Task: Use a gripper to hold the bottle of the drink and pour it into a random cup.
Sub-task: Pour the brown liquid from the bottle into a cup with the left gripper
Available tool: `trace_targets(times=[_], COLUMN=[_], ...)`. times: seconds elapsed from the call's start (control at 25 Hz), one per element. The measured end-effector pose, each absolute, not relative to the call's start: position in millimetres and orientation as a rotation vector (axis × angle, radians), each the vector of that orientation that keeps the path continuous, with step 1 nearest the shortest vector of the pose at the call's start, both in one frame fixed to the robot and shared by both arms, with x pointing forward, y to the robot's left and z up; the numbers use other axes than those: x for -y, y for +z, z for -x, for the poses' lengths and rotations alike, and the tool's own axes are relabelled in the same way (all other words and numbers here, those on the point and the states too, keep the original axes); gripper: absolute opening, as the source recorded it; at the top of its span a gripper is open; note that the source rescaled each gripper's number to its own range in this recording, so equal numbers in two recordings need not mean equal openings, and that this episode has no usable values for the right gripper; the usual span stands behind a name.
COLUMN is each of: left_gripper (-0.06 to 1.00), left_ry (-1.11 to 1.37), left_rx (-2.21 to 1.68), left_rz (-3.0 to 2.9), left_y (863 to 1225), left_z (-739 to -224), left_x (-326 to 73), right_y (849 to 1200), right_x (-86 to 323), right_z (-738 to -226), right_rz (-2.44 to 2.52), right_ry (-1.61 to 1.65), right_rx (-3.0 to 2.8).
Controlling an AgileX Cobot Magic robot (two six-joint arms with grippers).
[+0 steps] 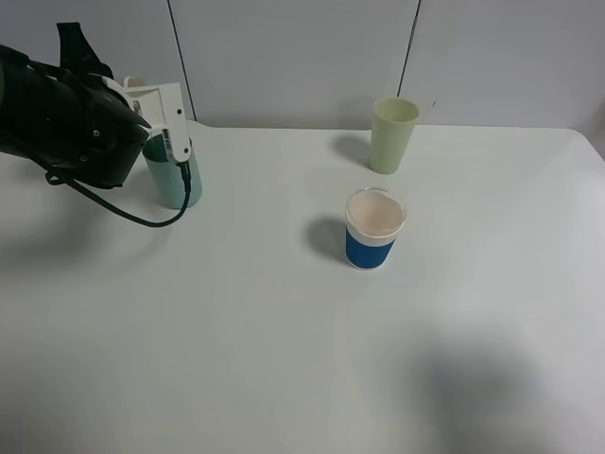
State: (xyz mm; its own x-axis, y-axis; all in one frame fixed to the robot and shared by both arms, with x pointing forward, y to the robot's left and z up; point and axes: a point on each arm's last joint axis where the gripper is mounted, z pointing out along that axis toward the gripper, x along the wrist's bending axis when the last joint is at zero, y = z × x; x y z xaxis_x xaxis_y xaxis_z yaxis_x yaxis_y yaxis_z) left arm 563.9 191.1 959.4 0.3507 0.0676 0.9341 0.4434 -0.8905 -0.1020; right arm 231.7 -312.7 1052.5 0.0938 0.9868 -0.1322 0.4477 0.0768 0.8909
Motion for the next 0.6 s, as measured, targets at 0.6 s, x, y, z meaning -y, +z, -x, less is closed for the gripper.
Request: trace_targets(times=[0.6], left_gripper=[0.00], left_ry=[-1.535], left_rx=[0.405], left_rz=[2.277], left_y=[959.4], left_z=[-563.9], left_x=[-191.1], right_y=[1052.5], right_x=[312.7], right_z=[-231.7], right_rz=[-1.504], right_ry=[0.784], right_rx=[-1.486])
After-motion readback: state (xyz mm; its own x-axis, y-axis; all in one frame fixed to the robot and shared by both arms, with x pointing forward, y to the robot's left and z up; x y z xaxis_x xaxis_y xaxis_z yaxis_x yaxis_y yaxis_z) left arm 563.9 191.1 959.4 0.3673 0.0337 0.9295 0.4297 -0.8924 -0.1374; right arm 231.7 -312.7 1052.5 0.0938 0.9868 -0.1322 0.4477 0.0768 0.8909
